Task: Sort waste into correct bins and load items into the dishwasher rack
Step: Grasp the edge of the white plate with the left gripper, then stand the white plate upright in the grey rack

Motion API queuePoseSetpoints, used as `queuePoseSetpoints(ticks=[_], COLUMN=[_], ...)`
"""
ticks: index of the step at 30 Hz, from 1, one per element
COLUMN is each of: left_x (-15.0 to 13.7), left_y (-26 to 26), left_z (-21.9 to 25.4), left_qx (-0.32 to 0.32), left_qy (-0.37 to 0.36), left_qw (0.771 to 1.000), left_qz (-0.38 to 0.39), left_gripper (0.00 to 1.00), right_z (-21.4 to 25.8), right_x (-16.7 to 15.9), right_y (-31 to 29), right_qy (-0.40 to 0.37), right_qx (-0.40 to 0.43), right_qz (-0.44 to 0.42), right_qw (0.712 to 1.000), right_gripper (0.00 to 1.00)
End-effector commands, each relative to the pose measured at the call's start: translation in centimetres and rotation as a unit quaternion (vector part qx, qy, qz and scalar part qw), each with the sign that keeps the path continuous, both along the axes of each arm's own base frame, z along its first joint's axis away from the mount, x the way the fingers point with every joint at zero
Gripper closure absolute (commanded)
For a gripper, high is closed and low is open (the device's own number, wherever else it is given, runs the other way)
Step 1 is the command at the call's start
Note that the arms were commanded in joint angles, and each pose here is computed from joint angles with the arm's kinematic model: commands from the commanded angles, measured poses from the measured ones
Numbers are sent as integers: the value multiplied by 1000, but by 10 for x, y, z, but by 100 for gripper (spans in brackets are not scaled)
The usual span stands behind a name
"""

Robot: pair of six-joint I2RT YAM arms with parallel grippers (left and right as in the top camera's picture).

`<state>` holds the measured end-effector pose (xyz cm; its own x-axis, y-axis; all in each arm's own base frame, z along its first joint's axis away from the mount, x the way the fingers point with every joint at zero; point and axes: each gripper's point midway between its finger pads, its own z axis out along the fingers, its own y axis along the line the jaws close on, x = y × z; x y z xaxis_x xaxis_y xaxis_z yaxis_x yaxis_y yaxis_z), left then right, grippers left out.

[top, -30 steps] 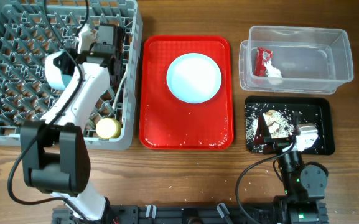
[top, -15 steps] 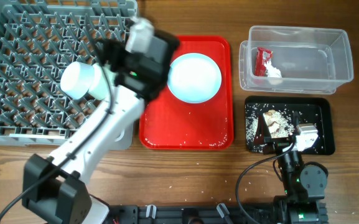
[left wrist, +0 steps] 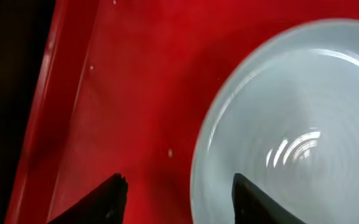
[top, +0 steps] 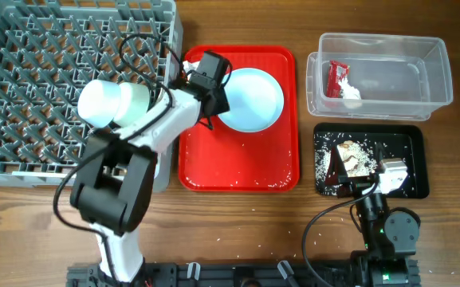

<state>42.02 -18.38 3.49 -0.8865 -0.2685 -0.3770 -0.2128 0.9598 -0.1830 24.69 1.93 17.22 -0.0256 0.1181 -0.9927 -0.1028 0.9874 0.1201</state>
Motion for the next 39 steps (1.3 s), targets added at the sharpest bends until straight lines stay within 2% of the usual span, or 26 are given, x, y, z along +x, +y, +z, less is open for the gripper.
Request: queuePoseSetpoints(ticks=[1,2,4,6,8,9,10,11,12,14,16,17,18,19,20,24,28,31,32,34,37,38,39], left_x=[5,3,-3,-13,-19,-15,-11,-12,-17,-30,-49,-56,-65,-79,-85,-94,-99,-95,-97,-94,-73,-62,-56], left_y=[-3,-7,-14,-11,1,20,44,58,70,80,101,116,134,157,169,205,252,287,300,310,330,331,335], left_z=[-22,-24,-25,-26,-3,32,86,127,163,202,249,271,295,324,335,340,339,327,328,322,314,310,313], left_qx=[14,20,21,29,59,103,165,201,229,254,326,383,451,535,579,640,645,606,609,595,576,571,575], left_qy=[3,4,11,28,27,-2,-48,-86,-126,-166,-214,-229,-237,-234,-219,-151,-105,-90,-78,-72,-57,-54,-57], left_qw=[999,998,997,997,993,992,983,974,965,953,921,894,859,808,781,747,742,768,763,776,804,814,813], left_qz=[-44,-59,-68,-73,-95,-74,-59,-54,-34,-25,6,18,38,78,90,98,151,187,201,197,137,90,71], left_gripper=[64,78,95,96,96,96,96,96,96,96,96,96,96,96,96,96,96,96,96,96,96,96,96], right_z=[0,0,0,0,0,0,0,0,0,0,0,0,0,0,0,0,0,0,0,0,0,0,0], right_x=[0,0,0,0,0,0,0,0,0,0,0,0,0,0,0,0,0,0,0,0,0,0,0], right_y=[1,1,1,1,1,1,1,1,1,1,1,1,1,1,1,1,1,1,1,1,1,1,1], right_qy=[0,0,0,0,0,0,0,0,0,0,0,0,0,0,0,0,0,0,0,0,0,0,0], right_qx=[7,7,7,7,7,7,7,7,7,7,7,7,7,7,7,7,7,7,7,7,7,7,7], right_qz=[4,4,4,4,4,4,4,4,4,4,4,4,4,4,4,4,4,4,4,4,4,4,4], right_qw=[1000,1000,1000,1000,1000,1000,1000,1000,1000,1000,1000,1000,1000,1000,1000,1000,1000,1000,1000,1000,1000,1000,1000], right_gripper=[0,0,0,0,0,0,0,0,0,0,0,0,0,0,0,0,0,0,1,0,0,0,0])
